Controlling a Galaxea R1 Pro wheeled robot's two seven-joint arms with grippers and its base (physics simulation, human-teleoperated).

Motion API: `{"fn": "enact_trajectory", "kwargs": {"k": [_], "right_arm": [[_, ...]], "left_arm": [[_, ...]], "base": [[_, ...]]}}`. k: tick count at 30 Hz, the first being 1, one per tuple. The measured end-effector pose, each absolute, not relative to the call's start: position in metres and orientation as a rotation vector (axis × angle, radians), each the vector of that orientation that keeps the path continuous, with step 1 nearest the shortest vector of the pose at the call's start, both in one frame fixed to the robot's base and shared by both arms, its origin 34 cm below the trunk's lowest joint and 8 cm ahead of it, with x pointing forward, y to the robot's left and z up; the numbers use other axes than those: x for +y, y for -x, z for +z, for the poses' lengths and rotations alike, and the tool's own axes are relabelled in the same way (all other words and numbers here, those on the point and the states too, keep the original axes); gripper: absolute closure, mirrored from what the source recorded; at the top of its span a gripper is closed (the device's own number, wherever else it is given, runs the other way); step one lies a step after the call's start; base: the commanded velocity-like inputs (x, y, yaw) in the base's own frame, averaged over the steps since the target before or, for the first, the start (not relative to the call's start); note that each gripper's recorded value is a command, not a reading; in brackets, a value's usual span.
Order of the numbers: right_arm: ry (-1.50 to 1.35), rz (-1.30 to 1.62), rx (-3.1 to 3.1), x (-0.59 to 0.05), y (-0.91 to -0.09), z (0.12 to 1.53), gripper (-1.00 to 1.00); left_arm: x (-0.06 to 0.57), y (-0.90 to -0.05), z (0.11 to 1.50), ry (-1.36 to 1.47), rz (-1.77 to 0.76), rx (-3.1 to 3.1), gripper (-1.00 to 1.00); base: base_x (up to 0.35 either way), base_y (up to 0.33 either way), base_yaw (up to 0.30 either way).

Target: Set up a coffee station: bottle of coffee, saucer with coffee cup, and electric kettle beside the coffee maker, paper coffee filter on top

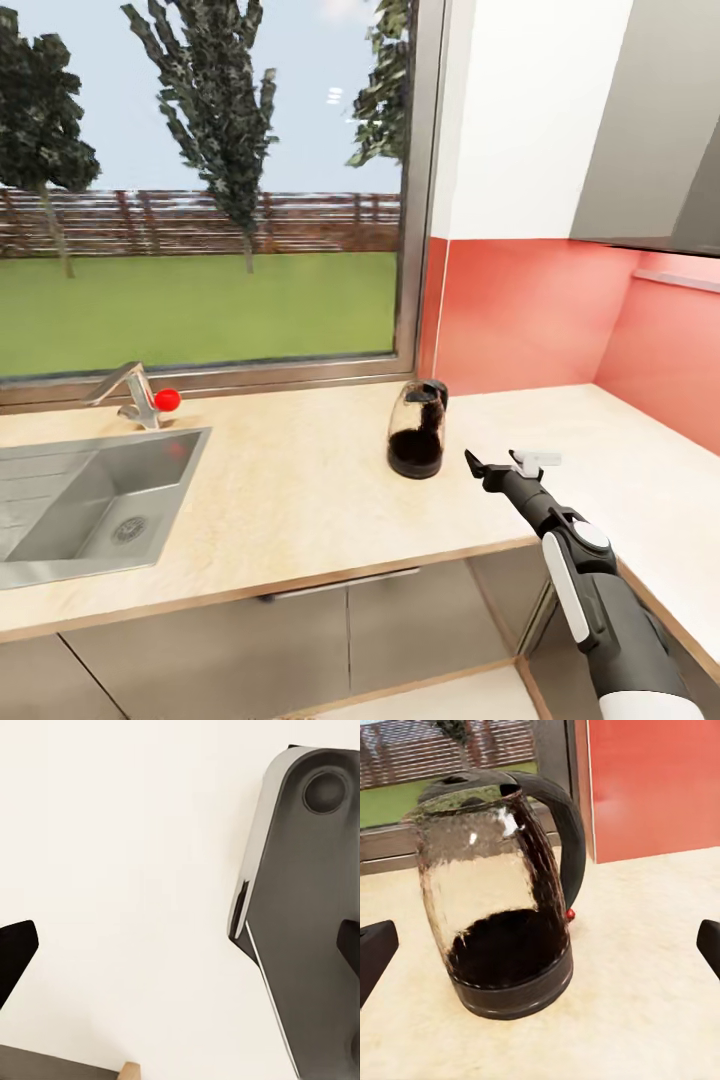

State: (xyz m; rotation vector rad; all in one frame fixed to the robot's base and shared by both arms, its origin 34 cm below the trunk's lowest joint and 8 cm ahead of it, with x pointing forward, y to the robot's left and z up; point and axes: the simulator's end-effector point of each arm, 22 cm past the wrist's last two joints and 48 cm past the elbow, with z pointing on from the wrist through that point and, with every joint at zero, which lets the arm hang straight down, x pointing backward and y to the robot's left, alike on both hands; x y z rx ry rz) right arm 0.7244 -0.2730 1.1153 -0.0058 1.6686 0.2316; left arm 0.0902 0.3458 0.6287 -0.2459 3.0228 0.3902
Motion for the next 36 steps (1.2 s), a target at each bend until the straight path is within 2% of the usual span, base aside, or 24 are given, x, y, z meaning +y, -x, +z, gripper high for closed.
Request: {"fn": "enact_trajectory", "kwargs": {"k": [9,24,36], "right_arm": [[0.004,0.229,1.669,-0.2748,-0.7243,1.1154,-1.0],[0.011,0.212,1.668,-0.2829,-0.724,1.1163,-1.0],[0.012,0.211,1.669,-0.2829,-0.724,1.1163,-1.0]], "left_arm": [[0.3447,-0.0902,0.6285,0.238,0.387,3.025,-1.0],[0.3435,-0.0902,0.6284,0.231,0.384,3.026,-1.0],[0.343,-0.0907,0.6283,0.229,0.381,3.025,-1.0]], "base": [[0.001,0.0,0.028],[0.15,-0.074,0.0],[0.16,-0.171,0.024]]}}
